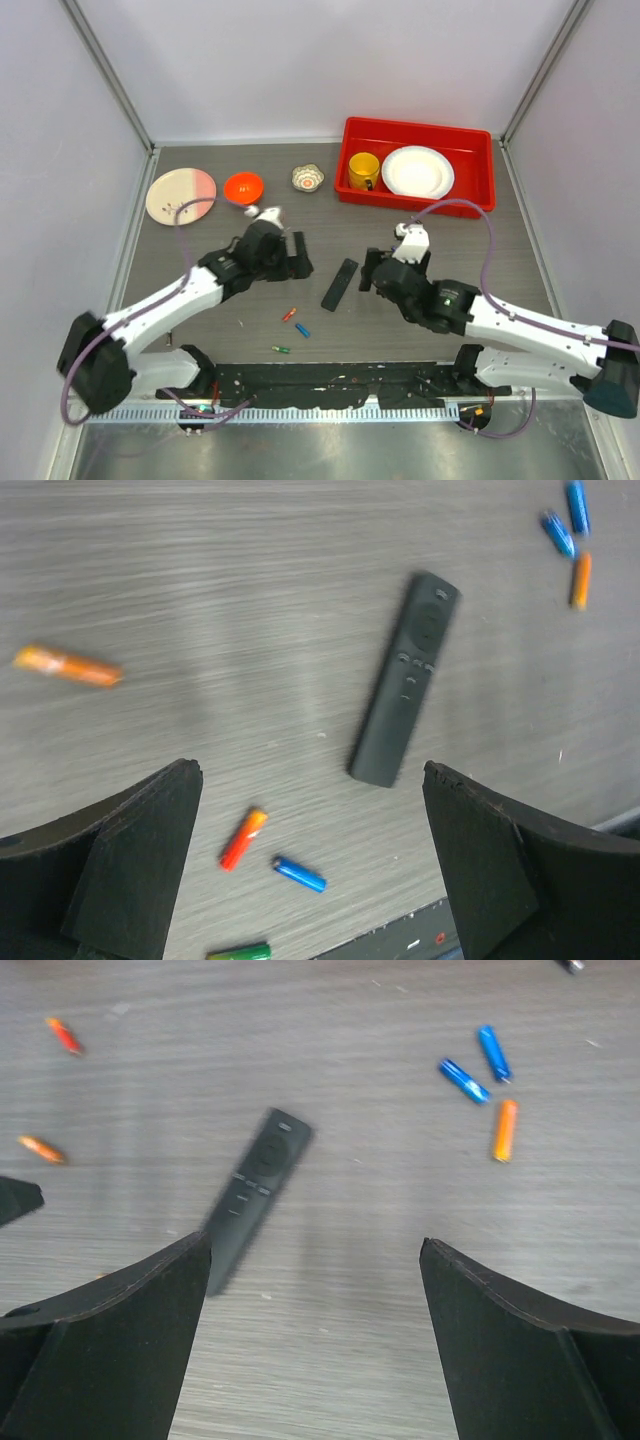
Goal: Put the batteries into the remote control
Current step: Place the remote control at the center of the board, then pick up the remote control from the center of the board.
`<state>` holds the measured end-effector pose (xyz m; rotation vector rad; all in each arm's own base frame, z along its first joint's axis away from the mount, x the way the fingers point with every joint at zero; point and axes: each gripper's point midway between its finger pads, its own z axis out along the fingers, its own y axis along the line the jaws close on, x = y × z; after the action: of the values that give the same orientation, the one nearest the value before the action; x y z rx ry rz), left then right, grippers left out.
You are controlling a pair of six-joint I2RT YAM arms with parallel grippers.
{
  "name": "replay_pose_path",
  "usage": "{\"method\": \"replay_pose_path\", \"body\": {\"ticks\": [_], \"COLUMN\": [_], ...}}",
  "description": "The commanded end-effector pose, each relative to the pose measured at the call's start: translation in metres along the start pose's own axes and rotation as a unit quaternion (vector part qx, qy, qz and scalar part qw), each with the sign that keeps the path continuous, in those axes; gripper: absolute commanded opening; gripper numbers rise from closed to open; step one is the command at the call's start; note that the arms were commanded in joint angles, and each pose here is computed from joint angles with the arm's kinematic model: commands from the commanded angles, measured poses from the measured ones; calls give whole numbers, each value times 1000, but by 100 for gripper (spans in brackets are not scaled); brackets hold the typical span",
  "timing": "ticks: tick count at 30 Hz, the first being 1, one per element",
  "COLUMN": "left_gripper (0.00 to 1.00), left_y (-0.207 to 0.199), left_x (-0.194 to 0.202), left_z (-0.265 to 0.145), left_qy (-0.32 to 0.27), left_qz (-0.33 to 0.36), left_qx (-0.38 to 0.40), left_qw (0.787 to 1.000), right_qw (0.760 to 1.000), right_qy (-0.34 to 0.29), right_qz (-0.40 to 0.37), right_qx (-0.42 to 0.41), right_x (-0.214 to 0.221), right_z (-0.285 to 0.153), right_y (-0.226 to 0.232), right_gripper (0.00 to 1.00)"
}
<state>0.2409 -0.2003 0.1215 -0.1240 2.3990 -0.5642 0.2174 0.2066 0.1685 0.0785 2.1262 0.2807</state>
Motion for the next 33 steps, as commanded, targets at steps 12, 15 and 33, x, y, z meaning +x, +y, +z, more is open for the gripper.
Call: {"method": "replay_pose_path", "body": {"ticks": [12,15,33], "left_gripper": [84,79,77], "left_y": [-95,-97,-95], "left_x": [19,29,69], "left_z": [82,95,139], "left_qy": [127,157,188], "left_qz": [316,324,355], "left_qx": [82,87,63], "left_qw": [937,929,914], "right_qw": [990,991,992], "right_qy": [-49,-46,-45], "right_qz": [39,32,44], "right_qx": [-125,-126,-105], "right_x": [-4,-5,1], "right_z": [-42,-45,-45], "right_y": [-19,-21,-35], "right_gripper": [95,95,95]}}
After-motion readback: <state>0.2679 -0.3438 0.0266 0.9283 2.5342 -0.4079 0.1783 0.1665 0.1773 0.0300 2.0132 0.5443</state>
